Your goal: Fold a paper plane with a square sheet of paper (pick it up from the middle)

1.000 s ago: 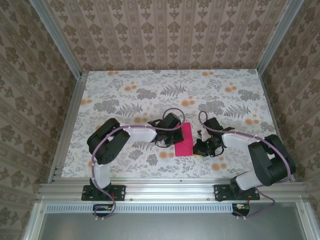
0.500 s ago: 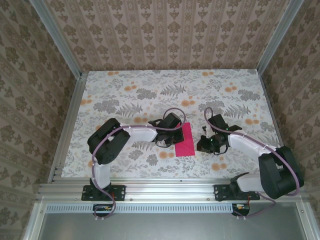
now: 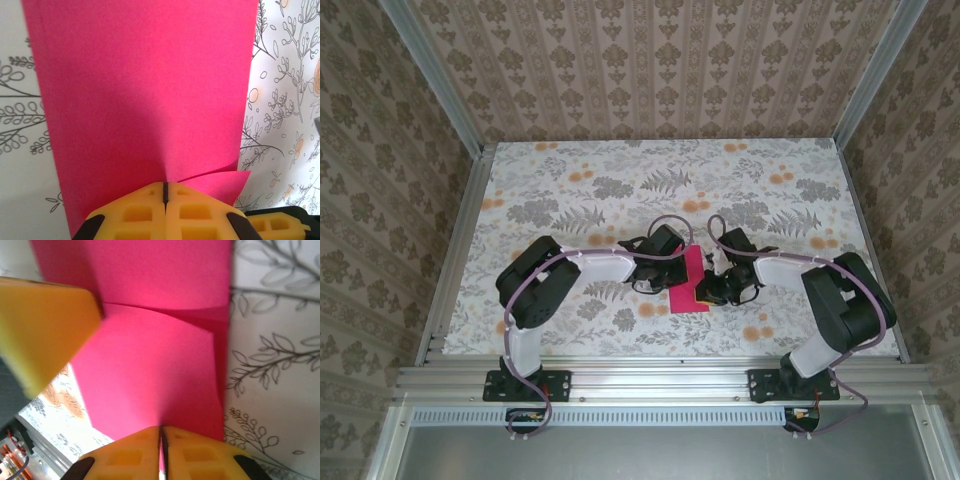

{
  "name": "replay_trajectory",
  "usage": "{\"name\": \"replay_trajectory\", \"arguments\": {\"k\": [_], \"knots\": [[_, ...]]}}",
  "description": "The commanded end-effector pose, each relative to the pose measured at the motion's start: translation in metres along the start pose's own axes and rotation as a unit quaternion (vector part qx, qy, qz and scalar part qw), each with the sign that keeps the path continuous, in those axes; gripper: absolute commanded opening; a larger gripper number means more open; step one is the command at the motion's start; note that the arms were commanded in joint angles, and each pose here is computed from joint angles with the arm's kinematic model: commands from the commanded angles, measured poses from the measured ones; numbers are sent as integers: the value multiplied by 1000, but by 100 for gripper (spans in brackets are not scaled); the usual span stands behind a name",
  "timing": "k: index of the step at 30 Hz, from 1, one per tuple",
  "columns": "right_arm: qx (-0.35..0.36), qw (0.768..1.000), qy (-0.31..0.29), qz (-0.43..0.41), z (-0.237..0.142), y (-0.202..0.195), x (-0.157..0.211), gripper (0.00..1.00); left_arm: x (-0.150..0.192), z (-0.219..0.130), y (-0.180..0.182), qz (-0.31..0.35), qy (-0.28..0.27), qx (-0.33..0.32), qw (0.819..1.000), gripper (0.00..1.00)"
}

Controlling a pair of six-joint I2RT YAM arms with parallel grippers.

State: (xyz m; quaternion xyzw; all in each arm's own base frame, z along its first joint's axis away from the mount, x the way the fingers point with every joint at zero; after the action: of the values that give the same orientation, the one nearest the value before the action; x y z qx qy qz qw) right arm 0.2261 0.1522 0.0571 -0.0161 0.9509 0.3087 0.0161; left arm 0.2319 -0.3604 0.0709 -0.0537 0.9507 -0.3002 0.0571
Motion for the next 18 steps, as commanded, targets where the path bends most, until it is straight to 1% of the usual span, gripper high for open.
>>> {"name": "replay_trajectory", "arguments": {"k": [1, 3, 7, 8, 10, 14, 18], "knots": [[35, 999, 12, 25, 12, -20, 14, 12, 1, 0, 12, 10, 4, -42, 999, 6], [41, 999, 12, 33, 14, -24, 18, 11, -3, -10, 5, 18, -1, -31, 999, 8], [31, 999, 1, 42, 15, -23, 18, 11, -8, -32, -15, 44, -12, -12, 999, 13], [27, 999, -4, 43, 15, -22, 16, 11, -9, -36, -18, 44, -17, -5, 999, 16], [26, 999, -10, 46, 14, -21, 14, 11, -8, -43, -21, 41, -24, 6, 999, 17], [23, 998, -19, 52, 14, -20, 10, 11, -2, -41, -22, 27, -15, 36, 999, 17], [22, 998, -26, 56, 13, -20, 9, 11, 5, -24, -21, 13, 3, 55, 998, 11]]}}
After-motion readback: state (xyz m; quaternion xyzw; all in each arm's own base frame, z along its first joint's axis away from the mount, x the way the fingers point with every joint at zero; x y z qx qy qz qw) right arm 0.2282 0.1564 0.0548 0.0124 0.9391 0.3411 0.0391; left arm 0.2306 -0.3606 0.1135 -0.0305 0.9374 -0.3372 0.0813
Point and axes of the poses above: each hand's point on the last joint's axis, 136 mm out from that joint toward the fingers, its own z axis out along the fingers, its own y axis along the line the jaws close on, x = y × z, the point moved 6 cm from there along -z, back along the fingers, and after that the axes turned 6 degrees about -z, right-handed, at the moved point
